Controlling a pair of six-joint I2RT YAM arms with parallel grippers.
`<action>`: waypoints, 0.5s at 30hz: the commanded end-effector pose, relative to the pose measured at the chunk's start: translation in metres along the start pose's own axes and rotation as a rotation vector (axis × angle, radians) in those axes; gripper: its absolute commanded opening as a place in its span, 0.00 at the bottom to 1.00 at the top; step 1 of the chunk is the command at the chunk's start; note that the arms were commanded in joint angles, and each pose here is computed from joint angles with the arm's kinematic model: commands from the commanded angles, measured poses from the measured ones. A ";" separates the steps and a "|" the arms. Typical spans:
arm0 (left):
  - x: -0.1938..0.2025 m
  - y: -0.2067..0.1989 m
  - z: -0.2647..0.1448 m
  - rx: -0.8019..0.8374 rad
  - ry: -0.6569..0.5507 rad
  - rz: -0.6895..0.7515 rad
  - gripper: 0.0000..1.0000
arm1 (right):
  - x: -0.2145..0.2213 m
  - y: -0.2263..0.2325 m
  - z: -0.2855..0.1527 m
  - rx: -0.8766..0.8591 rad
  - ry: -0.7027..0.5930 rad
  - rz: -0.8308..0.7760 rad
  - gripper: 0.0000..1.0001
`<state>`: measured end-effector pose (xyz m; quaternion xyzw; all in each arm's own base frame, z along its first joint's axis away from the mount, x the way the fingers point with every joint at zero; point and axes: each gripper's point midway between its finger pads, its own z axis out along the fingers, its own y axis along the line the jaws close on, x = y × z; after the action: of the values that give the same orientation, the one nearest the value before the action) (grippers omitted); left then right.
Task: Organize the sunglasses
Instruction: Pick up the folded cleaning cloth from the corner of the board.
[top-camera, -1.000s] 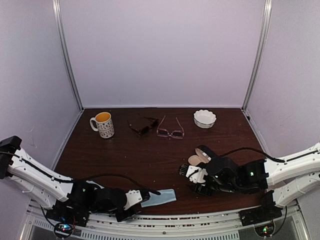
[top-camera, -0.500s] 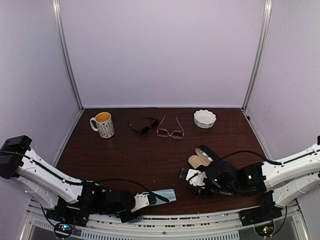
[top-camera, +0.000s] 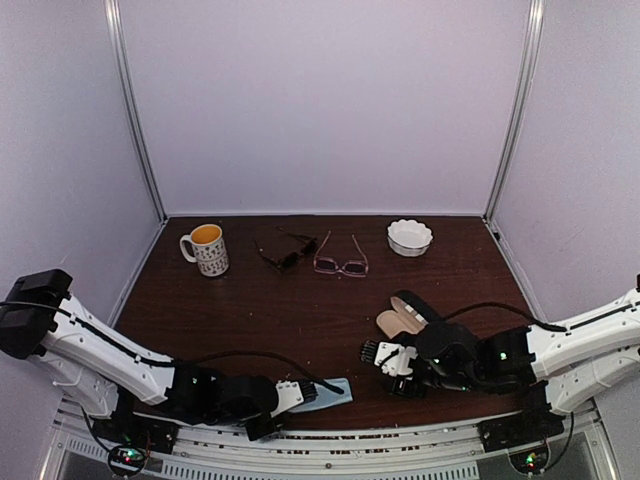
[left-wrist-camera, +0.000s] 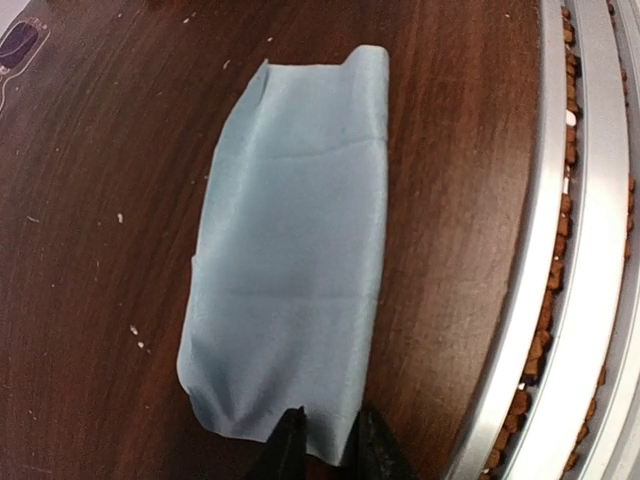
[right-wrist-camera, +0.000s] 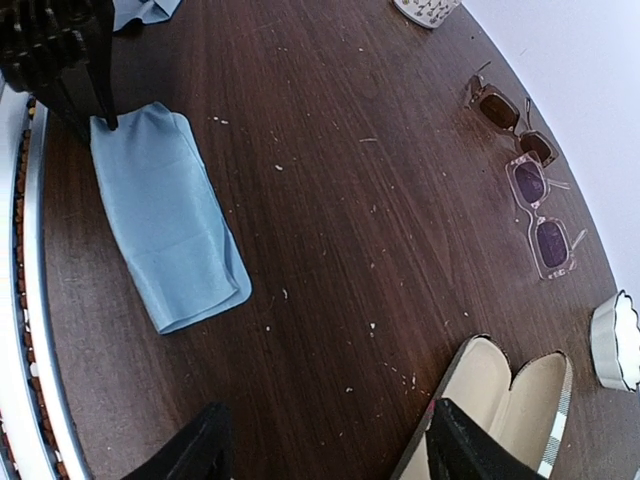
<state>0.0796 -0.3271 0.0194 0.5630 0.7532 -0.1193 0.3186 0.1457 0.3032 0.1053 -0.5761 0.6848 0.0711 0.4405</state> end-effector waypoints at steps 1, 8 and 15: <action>0.000 0.007 0.002 -0.031 0.015 -0.014 0.14 | -0.008 0.011 -0.006 -0.059 -0.059 -0.026 0.68; -0.001 0.010 0.000 -0.043 0.018 -0.024 0.00 | -0.011 0.044 -0.016 -0.230 -0.151 -0.164 0.65; -0.005 0.011 -0.003 -0.044 -0.001 -0.045 0.00 | -0.014 0.059 -0.008 -0.291 -0.150 -0.254 0.63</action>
<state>0.0844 -0.3227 0.0185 0.5544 0.7617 -0.1071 0.3179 0.0996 0.3148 0.0956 -0.6812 0.5869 0.1446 0.4130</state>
